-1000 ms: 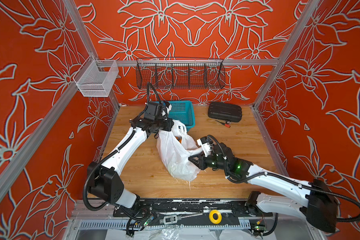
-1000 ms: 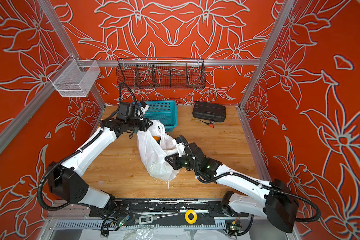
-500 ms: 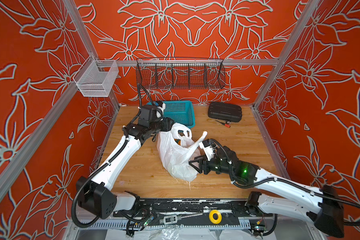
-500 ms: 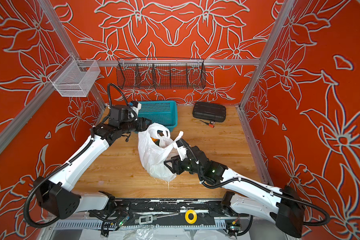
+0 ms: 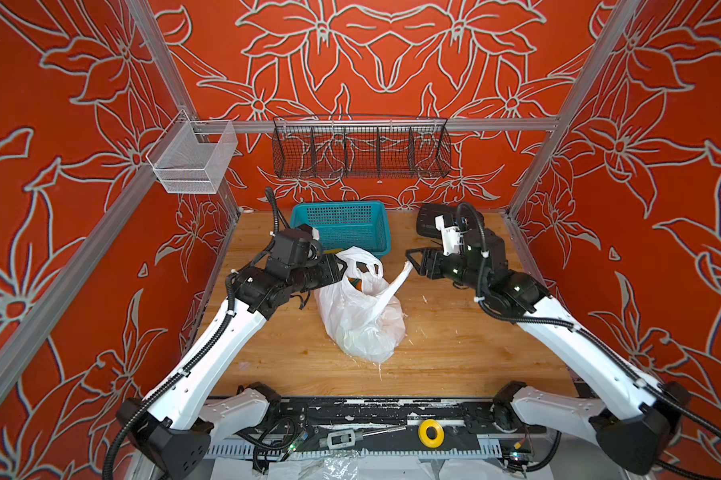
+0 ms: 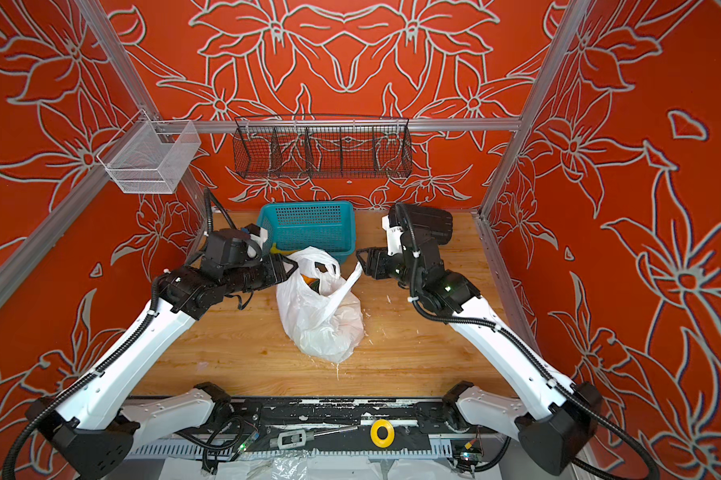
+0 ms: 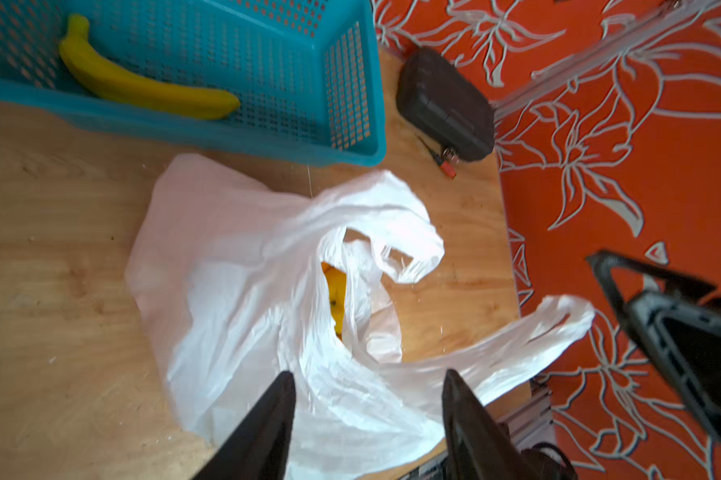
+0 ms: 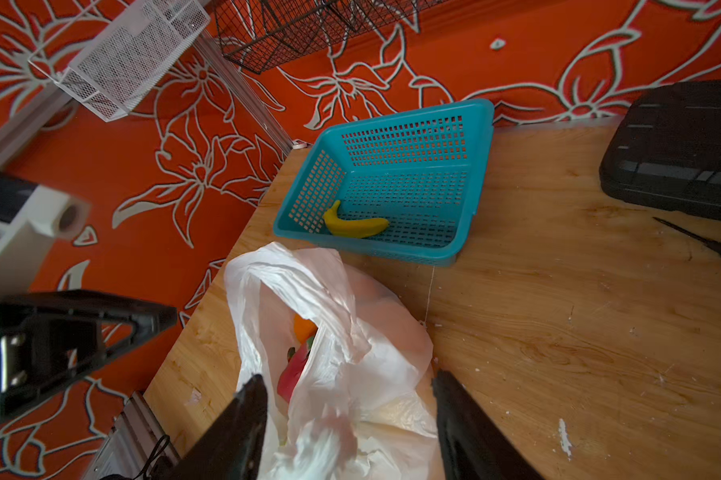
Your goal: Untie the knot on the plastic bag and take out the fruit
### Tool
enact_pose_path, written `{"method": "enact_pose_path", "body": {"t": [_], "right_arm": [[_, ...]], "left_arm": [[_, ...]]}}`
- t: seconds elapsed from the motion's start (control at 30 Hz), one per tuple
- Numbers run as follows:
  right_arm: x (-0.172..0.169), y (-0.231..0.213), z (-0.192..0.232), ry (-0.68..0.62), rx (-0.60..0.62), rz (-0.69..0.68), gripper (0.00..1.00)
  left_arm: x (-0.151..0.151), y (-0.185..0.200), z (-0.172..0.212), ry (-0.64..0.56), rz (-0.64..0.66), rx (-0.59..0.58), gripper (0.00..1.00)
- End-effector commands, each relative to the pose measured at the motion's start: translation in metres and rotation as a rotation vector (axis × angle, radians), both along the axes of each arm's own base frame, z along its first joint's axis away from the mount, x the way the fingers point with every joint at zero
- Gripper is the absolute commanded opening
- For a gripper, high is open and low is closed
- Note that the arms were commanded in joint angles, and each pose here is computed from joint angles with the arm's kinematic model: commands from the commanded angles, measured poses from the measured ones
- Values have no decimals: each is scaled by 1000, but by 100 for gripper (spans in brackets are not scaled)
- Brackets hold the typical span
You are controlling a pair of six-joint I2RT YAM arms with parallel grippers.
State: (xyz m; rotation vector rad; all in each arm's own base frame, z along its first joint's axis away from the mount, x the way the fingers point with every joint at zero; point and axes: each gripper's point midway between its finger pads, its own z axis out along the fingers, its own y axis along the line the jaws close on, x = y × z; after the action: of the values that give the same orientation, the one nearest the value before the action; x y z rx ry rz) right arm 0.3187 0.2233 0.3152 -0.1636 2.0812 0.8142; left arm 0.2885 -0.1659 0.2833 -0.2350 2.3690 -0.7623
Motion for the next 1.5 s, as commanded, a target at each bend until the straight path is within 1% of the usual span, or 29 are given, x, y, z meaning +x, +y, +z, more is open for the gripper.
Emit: {"method": "enact_pose_path", "body": {"t": [0.0,0.1,0.23,0.37,0.47,0.57,0.6,0.67,0.77,0.8,0.83,0.9,0.97,1.0,1.07,1.2,1.27,1.37,1.47], "right_arm": [[9,2,-15,100,-11,55,65],[26,3,-27,136,-14,43,65],[37,15,-50,188,-32,95,65],[37,33,-69,224,13,184,67],[36,38,-81,266,31,206,73],[27,51,-83,276,93,278,75],[20,57,-83,278,115,317,74],[8,66,-85,290,136,381,73],[-13,77,-95,303,133,431,73],[-21,81,-99,305,134,450,73],[-28,83,-102,307,134,462,73],[-45,90,-108,311,119,490,74],[-57,95,-115,306,75,492,76],[-60,95,-119,305,47,477,77],[-64,98,-125,305,19,447,79],[-59,101,-127,302,47,361,83],[-53,102,-127,288,46,315,85],[-43,101,-136,284,12,246,87],[-35,103,-143,293,-6,206,88]], "left_arm": [[-9,3,-22,71,32,62,58],[-6,6,-38,100,57,123,59],[5,2,-48,117,39,175,61],[16,-5,-63,153,3,219,64],[17,-11,-75,200,-44,250,68],[16,-14,-77,213,-84,266,68],[15,-14,-77,210,-87,268,66],[12,-11,-80,207,-85,270,59],[4,-11,-87,217,-98,259,36],[1,-11,-89,222,-106,250,30],[-3,-12,-91,226,-115,241,27],[-12,-16,-97,229,-148,204,16],[-20,-20,-102,231,-171,167,6],[-24,-22,-105,233,-182,147,3],[-30,-24,-108,232,-195,115,0],[-38,-28,-112,223,-205,68,0],[-40,-27,-111,217,-201,62,0],[-42,-25,-108,203,-195,60,0],[-44,-25,-105,196,-196,56,0]]}}
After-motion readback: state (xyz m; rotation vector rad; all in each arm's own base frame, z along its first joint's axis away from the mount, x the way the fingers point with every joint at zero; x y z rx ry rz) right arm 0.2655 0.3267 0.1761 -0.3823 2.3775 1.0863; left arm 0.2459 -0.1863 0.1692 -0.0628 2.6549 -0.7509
